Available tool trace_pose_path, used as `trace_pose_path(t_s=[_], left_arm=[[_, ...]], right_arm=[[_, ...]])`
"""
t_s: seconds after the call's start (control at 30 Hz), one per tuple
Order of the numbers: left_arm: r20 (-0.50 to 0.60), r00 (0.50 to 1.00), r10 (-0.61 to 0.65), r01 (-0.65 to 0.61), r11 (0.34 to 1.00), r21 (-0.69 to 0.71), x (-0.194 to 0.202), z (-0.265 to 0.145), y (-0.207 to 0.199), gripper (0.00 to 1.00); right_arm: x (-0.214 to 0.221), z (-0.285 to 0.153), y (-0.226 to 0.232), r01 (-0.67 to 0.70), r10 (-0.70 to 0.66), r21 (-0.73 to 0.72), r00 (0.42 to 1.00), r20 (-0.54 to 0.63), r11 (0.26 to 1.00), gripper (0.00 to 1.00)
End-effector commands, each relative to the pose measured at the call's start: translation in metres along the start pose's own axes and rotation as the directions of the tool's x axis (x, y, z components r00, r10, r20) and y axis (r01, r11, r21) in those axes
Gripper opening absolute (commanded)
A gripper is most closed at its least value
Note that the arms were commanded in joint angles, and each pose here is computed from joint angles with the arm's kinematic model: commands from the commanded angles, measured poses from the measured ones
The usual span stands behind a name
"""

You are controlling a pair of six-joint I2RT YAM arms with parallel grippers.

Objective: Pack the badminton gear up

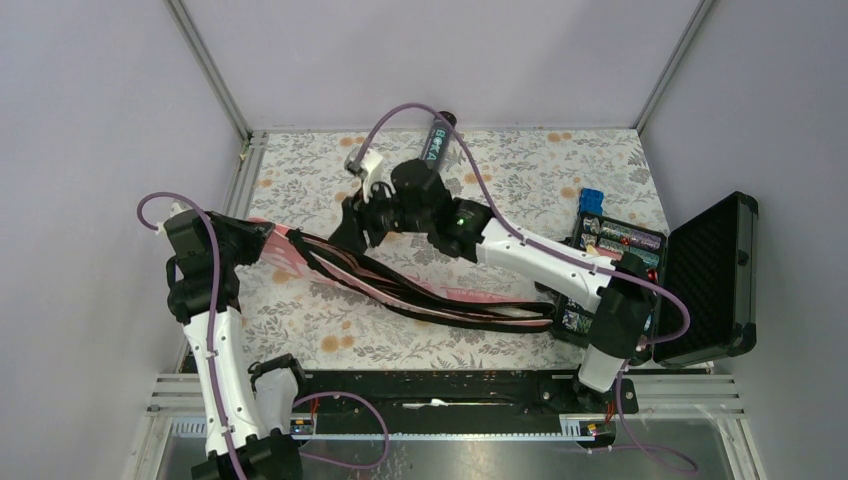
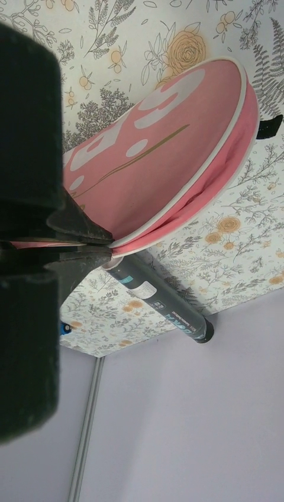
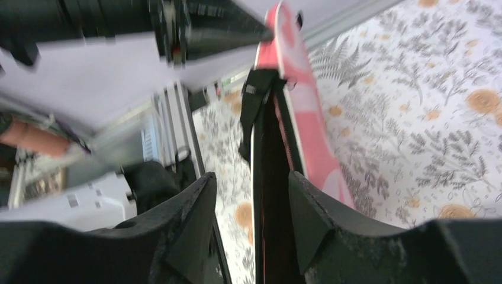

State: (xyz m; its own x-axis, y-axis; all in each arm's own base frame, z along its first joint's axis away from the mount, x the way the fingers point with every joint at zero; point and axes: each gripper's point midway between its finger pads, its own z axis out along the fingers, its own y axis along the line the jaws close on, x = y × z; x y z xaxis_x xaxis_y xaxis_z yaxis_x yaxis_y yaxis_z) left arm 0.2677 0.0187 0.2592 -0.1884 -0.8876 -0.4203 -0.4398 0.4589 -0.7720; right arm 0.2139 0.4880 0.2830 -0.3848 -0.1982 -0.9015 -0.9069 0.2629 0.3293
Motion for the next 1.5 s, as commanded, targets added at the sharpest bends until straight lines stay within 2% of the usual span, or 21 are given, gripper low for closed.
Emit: trace_pose_path(t_s=[0.0,0.23,0.63,0.83,1.07,1.47], left_arm=[[-0.019,0.997,0.071,-0.067,0.986,0.151,0.004,-0.012,-0.030,0.00],[-0.033,0.995,0.093,-0.085,0.979,0.185,0.011,-0.015,-0.030,0.00],[-0.031,0.996,0.081,-0.074,0.979,0.192,0.012,-0.014,-0.030,0.00],[-0.028,0.996,0.081,-0.075,0.980,0.186,0.012,-0.013,-0.029,0.00],[-0.024,0.997,0.080,-0.074,0.980,0.186,0.011,-0.012,-0.028,0.00],[-0.021,0.997,0.075,-0.070,0.982,0.178,0.011,-0.011,-0.026,0.00]], right_arm=[[-0.048,0.006,-0.012,-0.142,0.137,0.046,0.985,0.110,0.989,0.52],[-0.057,0.048,-0.023,-0.310,0.310,-0.018,0.946,0.094,0.951,0.47],[-0.034,0.092,-0.027,-0.500,0.507,-0.109,0.861,0.044,0.859,0.51],[-0.034,0.091,-0.026,-0.527,0.540,-0.143,0.839,0.070,0.838,0.45],[-0.027,0.094,-0.027,-0.554,0.567,-0.151,0.821,0.064,0.819,0.46],[-0.036,0.094,-0.020,-0.567,0.586,-0.193,0.808,0.062,0.801,0.36]])
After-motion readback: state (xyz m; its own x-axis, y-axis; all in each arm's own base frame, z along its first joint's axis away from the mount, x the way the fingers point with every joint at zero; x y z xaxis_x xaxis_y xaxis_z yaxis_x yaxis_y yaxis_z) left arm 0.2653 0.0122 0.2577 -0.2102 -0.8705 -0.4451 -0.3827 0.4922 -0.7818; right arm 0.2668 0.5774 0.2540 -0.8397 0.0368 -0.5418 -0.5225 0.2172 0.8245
